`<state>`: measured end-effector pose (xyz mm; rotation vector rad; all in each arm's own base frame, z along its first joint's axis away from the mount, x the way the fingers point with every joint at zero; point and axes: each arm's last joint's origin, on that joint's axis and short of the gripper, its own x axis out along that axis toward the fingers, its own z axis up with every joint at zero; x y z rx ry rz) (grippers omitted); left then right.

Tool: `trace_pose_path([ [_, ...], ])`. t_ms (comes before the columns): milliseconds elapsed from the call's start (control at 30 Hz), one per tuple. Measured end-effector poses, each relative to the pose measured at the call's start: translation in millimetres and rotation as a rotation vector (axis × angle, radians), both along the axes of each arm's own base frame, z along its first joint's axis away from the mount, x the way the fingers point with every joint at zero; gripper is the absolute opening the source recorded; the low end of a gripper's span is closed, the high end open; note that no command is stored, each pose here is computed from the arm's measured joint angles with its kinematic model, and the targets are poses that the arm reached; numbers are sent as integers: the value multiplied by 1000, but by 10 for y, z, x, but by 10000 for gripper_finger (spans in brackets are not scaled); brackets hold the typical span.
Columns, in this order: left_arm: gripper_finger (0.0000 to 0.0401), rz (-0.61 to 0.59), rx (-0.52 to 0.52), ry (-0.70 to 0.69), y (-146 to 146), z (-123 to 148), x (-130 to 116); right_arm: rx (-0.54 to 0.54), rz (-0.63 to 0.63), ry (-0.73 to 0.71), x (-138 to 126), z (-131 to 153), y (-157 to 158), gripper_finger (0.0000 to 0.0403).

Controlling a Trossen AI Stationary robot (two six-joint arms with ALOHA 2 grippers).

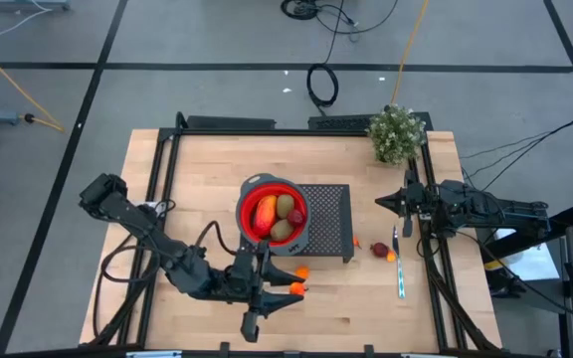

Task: Pick & Place Fruit
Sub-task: Put the peach into the red colander on the shelf

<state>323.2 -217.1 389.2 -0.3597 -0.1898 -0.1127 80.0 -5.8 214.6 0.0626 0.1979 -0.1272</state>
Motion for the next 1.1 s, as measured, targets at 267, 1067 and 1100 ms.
trace_pose_path([
  [267, 124, 88, -142, -37, 58, 52, 4, 0, 0, 0, 0, 1, 0, 0],
  [1067, 124, 383, -744, -249, 356, 232, -20, 0, 0, 0, 0, 1, 0, 0],
  [1100, 124, 388, -747, -249, 357, 232, -20, 0, 0, 0, 0, 0, 0, 0],
])
